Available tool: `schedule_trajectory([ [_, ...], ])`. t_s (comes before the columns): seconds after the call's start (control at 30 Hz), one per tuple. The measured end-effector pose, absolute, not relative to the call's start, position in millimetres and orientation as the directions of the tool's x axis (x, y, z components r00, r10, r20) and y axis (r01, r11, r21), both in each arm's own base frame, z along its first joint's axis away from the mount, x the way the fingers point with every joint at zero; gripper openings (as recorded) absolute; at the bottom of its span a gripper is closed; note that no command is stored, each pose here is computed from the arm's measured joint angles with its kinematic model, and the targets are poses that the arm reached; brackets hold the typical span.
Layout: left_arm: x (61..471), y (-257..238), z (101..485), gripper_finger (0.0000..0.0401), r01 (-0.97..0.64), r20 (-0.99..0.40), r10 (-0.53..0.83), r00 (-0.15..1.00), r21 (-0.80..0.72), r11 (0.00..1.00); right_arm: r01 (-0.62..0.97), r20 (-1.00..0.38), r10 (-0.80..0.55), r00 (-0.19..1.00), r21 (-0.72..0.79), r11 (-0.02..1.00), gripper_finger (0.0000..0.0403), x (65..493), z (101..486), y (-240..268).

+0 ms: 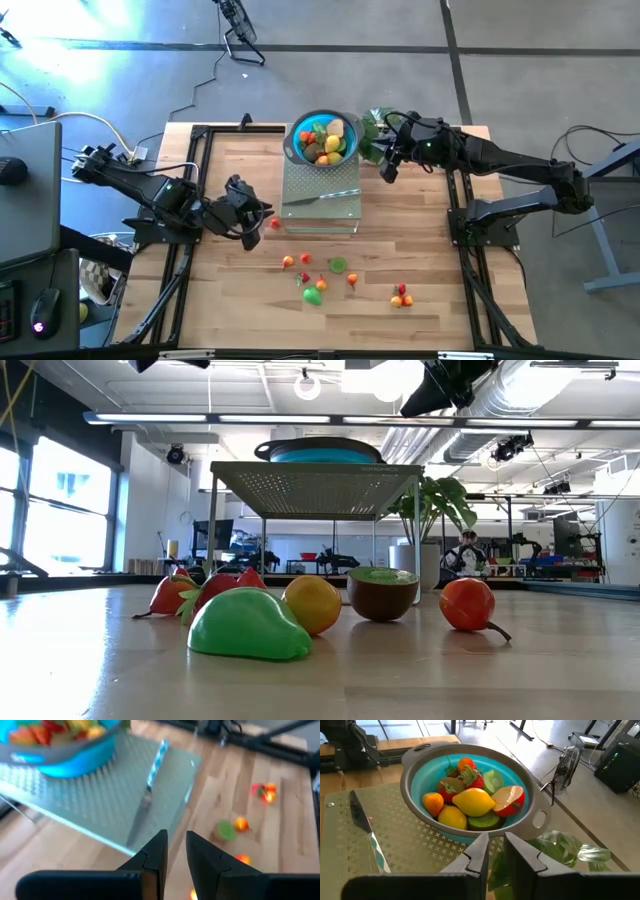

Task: Pick & Place Fruit
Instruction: Put the orange peach in the blue bowl on the shelf

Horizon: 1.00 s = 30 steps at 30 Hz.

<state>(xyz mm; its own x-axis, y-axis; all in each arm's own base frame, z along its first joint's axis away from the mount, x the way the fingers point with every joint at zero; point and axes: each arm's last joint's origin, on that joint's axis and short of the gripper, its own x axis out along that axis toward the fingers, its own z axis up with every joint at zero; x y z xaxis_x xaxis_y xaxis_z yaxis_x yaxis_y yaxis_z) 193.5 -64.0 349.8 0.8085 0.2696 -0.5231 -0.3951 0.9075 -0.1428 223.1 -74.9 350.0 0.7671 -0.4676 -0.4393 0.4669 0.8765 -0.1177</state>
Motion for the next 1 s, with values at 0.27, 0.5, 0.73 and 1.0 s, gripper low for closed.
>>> schedule_trajectory([
  [0.27,188,-66,351,0.0064,-0.352,-0.534,0.227,0.815,-0.142,0.925,0.473,-0.438,-0.475,0.764,-0.121,0.873,0.0052,223,350,-75],
  [0.5,179,-63,355,0.0064,-0.354,-0.517,0.259,0.816,-0.092,0.931,0.502,-0.438,-0.474,0.764,-0.059,0.863,0.0052,223,350,-75],
  [0.73,184,-67,301,0.0064,-0.343,-0.527,0.207,0.824,-0.172,0.924,0.505,-0.438,-0.474,0.764,-0.051,0.861,0.0052,223,350,-75],
  [1.0,169,-60,244,0.0064,-0.380,-0.508,0.205,0.837,-0.269,0.885,0.505,-0.439,-0.474,0.763,-0.051,0.861,0.0052,223,350,-75],
])
